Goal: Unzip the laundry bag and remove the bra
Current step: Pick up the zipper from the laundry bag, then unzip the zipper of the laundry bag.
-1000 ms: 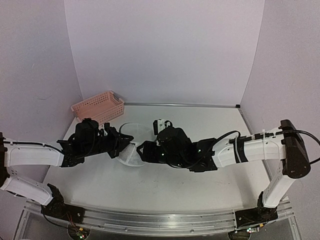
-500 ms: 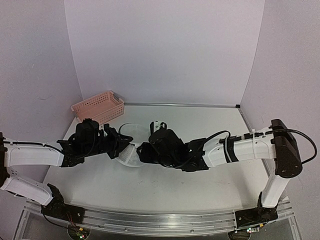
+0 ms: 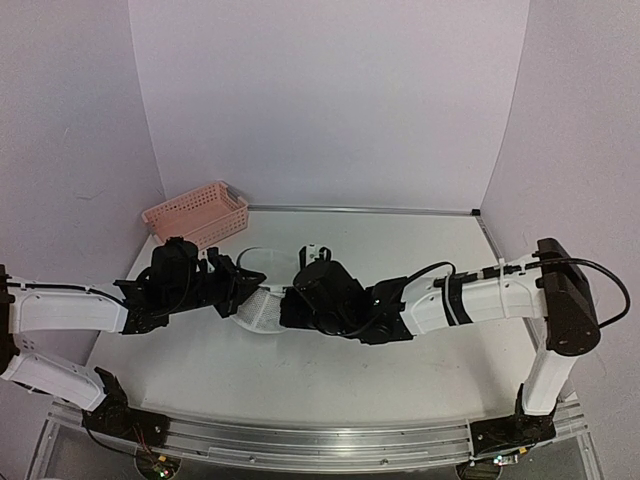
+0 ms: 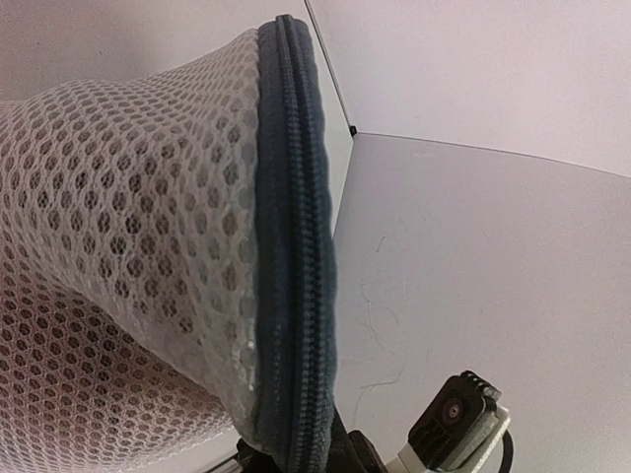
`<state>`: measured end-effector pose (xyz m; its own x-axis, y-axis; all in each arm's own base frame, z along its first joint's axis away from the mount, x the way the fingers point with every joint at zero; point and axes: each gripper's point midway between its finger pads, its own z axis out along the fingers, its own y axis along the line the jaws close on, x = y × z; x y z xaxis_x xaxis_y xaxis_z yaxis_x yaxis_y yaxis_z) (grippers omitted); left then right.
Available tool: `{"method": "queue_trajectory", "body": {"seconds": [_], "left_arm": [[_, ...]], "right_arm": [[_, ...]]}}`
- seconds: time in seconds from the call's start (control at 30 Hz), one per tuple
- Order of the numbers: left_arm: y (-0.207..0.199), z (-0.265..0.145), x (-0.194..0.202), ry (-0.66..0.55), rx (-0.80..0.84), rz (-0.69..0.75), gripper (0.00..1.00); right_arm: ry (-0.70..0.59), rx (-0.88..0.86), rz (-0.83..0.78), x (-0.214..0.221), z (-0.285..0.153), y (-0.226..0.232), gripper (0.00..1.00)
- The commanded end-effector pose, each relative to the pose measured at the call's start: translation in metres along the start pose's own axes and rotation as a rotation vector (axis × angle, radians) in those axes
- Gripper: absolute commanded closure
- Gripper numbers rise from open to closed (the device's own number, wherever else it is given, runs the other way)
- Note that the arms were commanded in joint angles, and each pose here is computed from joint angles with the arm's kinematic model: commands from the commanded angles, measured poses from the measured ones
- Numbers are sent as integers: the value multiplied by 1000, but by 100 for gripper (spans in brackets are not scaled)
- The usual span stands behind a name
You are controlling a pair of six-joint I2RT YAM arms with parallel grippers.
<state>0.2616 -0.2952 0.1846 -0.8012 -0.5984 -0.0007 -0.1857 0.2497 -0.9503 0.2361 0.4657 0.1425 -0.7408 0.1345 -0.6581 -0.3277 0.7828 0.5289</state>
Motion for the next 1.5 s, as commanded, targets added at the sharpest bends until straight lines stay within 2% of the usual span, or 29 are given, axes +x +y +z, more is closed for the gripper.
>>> {"method": "queue_trajectory", "body": {"seconds": [0.0, 0.67, 1.17, 1.47], "left_arm": [[-28, 0, 3, 9, 74, 13, 100], [-31, 3, 13, 67, 79, 86, 100], [-53, 10, 37, 210, 132, 244, 100], [-62, 11, 51, 294, 169, 330, 100]], "right_arm": [[-56, -44, 15, -20, -7, 21, 100], [-40, -77, -102, -11, -37, 2, 100], [36, -189, -301, 8, -62, 3, 100], [46, -155, -328, 13, -78, -22, 100]]}}
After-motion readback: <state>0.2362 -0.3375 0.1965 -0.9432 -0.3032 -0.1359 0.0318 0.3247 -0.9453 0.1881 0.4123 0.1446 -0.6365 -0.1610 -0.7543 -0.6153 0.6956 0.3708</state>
